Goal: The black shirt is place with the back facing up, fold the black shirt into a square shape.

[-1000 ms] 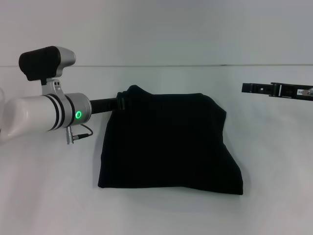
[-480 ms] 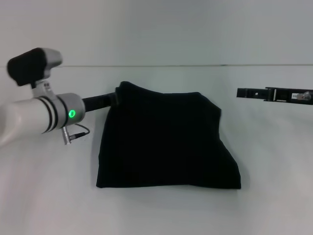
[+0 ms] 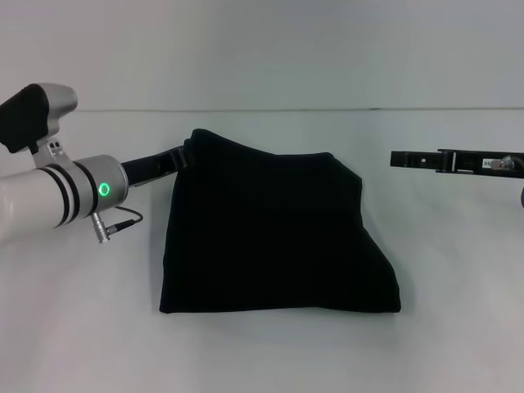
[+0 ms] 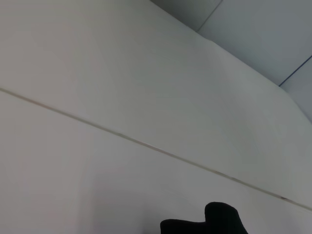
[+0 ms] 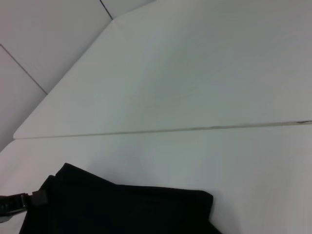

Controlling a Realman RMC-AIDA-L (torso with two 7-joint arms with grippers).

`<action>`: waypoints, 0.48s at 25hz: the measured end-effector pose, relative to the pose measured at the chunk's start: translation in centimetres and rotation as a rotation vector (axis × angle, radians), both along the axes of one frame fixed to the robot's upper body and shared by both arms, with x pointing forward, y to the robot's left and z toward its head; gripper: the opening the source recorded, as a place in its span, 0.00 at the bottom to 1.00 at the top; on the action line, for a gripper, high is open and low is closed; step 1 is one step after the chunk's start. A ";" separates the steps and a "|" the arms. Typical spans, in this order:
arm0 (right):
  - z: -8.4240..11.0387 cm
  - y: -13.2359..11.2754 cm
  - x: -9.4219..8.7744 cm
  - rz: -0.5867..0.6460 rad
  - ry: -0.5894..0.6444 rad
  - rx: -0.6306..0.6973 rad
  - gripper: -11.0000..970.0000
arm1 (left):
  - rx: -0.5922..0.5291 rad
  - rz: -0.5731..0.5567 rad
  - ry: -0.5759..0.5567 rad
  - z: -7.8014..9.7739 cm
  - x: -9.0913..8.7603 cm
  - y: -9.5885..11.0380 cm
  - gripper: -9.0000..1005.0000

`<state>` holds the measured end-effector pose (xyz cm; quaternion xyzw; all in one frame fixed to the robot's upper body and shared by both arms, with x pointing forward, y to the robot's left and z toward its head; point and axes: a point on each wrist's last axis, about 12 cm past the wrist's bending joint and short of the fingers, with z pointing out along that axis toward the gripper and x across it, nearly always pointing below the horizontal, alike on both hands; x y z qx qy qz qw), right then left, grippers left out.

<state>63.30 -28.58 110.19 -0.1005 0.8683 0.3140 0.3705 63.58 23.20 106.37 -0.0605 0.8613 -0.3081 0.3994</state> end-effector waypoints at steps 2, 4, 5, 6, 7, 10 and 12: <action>0.1 0.0 0.1 0.001 -0.001 0.000 0.96 | 0.002 0.005 0.001 -0.1 -0.1 0.1 0.01; 0.1 0.0 0.1 0.001 -0.002 0.000 0.96 | 0.003 0.009 0.000 -0.1 -0.1 0.2 0.02; 0.1 0.0 0.1 0.001 -0.002 -0.001 0.96 | 0.006 0.013 -0.001 -0.1 0.0 0.3 0.02; 0.1 0.0 0.1 0.000 -0.003 -0.001 0.96 | 0.009 0.017 -0.001 -0.1 0.0 0.3 0.02; 0.1 0.0 0.1 -0.001 -0.003 -0.002 0.96 | 0.014 0.023 -0.001 -0.1 0.0 0.5 0.02; 0.1 0.0 0.2 -0.002 -0.006 -0.003 0.96 | 0.025 0.037 0.000 -0.2 0.1 0.6 0.02; 0.1 0.0 0.2 -0.003 -0.007 -0.004 0.96 | 0.032 0.044 0.001 -0.3 0.1 0.7 0.03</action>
